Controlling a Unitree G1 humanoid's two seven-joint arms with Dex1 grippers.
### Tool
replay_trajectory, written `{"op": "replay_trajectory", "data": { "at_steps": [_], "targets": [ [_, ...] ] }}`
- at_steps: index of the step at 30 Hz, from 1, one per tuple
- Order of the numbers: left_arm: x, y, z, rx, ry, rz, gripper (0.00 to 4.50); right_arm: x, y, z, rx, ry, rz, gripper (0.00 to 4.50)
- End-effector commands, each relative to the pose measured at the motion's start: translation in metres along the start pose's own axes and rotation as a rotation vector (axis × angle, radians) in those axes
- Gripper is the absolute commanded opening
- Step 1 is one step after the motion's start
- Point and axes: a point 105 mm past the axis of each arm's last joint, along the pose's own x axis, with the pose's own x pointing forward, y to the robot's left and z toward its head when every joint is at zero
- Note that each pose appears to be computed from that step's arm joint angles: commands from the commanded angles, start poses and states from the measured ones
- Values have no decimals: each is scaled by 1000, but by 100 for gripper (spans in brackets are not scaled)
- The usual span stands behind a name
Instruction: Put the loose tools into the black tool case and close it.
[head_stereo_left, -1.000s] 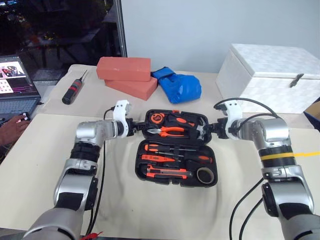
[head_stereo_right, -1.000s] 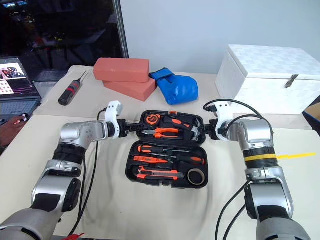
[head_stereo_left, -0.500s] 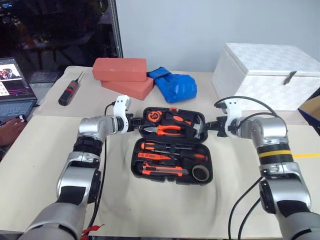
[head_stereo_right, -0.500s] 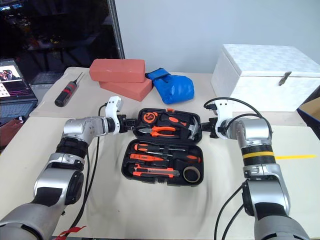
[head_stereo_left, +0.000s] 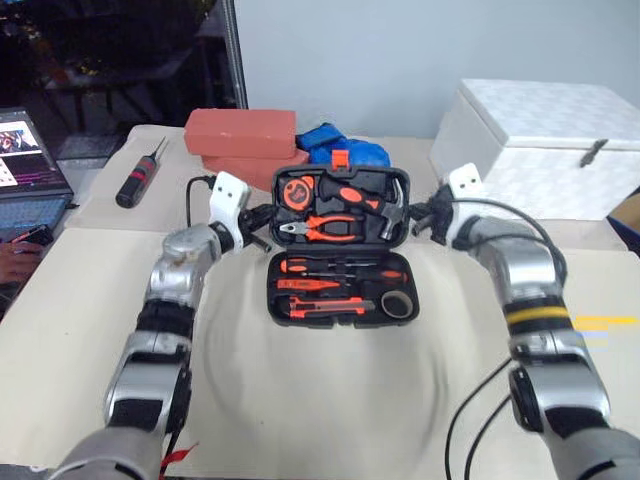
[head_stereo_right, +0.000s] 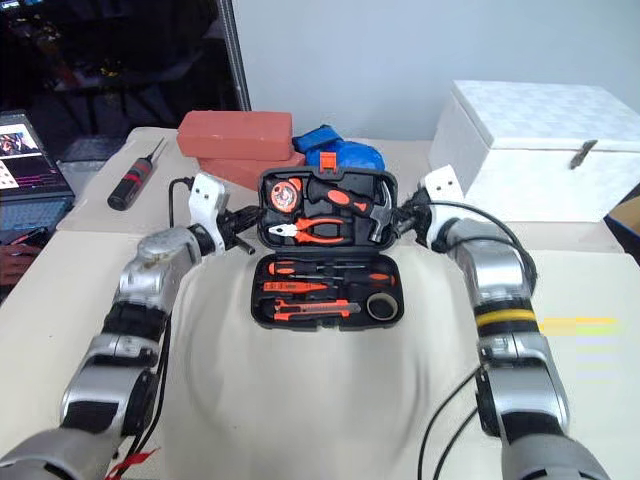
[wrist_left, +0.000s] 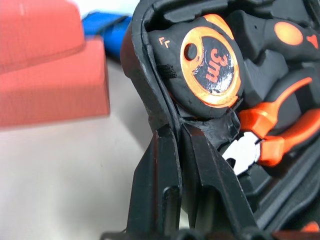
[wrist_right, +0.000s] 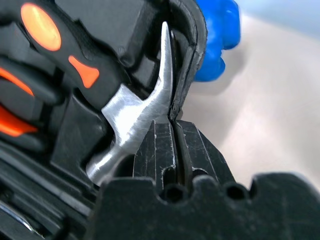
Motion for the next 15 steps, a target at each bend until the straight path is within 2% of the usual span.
{"op": "replay_trajectory", "data": {
  "at_steps": [1, 6, 11, 13, 14, 15],
  "targets": [
    [-7, -31, 8, 140, -33, -127, 1, -20, 39, 26, -94, -138, 92, 0],
    [-29, -33, -2, 183, 34, -184, 1, -48, 56, 20, -163, -125, 129, 0],
    [-66, -22, 5, 107, 94, -219, 164, -80, 61, 17, -233, -83, 166, 0],
    [-120, -23, -8, -92, 310, -375, 236, -112, 77, -3, -361, 79, 302, 69],
    [-146, -13, -10, -189, 411, -382, 277, -131, 78, -13, -423, 183, 347, 95],
    [-169, -5, -7, -288, 484, -386, 308, -145, 72, -16, -422, 259, 345, 105]
  ]
}}
